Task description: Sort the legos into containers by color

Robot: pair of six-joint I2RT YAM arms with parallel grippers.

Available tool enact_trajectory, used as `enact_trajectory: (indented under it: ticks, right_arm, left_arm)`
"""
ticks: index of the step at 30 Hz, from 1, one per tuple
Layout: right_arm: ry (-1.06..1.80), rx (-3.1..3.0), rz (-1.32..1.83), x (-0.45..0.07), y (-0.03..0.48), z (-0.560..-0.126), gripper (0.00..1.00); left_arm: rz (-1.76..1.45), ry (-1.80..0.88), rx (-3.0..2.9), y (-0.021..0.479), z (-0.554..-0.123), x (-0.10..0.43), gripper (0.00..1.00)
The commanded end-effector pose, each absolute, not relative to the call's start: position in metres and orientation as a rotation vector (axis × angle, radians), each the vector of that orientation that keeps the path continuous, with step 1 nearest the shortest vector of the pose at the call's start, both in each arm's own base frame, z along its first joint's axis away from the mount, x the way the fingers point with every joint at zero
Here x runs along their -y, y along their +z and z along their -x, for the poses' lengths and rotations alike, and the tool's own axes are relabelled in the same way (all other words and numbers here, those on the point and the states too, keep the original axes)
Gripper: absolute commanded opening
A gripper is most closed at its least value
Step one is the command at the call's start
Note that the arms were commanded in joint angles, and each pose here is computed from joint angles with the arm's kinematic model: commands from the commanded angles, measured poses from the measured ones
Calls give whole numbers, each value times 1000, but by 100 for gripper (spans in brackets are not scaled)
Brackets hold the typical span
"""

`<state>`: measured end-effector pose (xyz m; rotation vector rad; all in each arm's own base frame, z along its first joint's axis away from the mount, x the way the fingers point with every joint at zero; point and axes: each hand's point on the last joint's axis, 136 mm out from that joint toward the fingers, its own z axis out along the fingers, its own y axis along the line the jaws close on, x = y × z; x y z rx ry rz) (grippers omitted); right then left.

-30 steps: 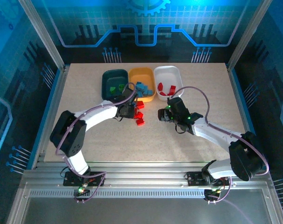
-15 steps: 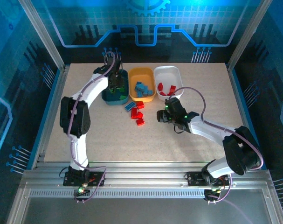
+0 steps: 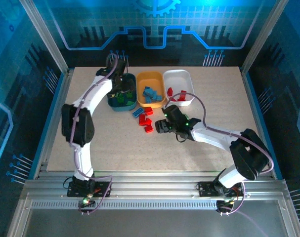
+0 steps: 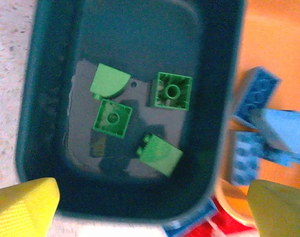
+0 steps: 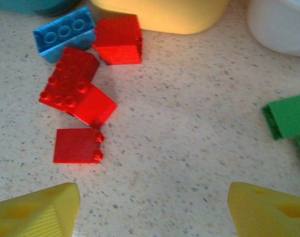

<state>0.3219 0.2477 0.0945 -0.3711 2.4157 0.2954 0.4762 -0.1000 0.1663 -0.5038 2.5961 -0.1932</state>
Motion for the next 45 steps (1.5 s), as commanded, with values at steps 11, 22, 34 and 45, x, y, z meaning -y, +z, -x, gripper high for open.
enact_trajectory:
  ticks: [11, 22, 34, 45]
  right_arm:
    - [322, -2600, 609, -318, 37, -315, 81]
    - [142, -2675, 625, -314, 9, -320, 55]
    - [126, -2506, 571, -286, 116, -327, 40]
    - [46, -2501, 71, -175, 134, -475, 43]
  left_arm:
    - [633, -660, -2422, 226, -416, 127, 99]
    - [564, -728, -2419, 242, -403, 132, 99]
    - [639, -785, -2362, 233, -393, 127, 99]
    - [674, -899, -2442, 209, -396, 145, 99]
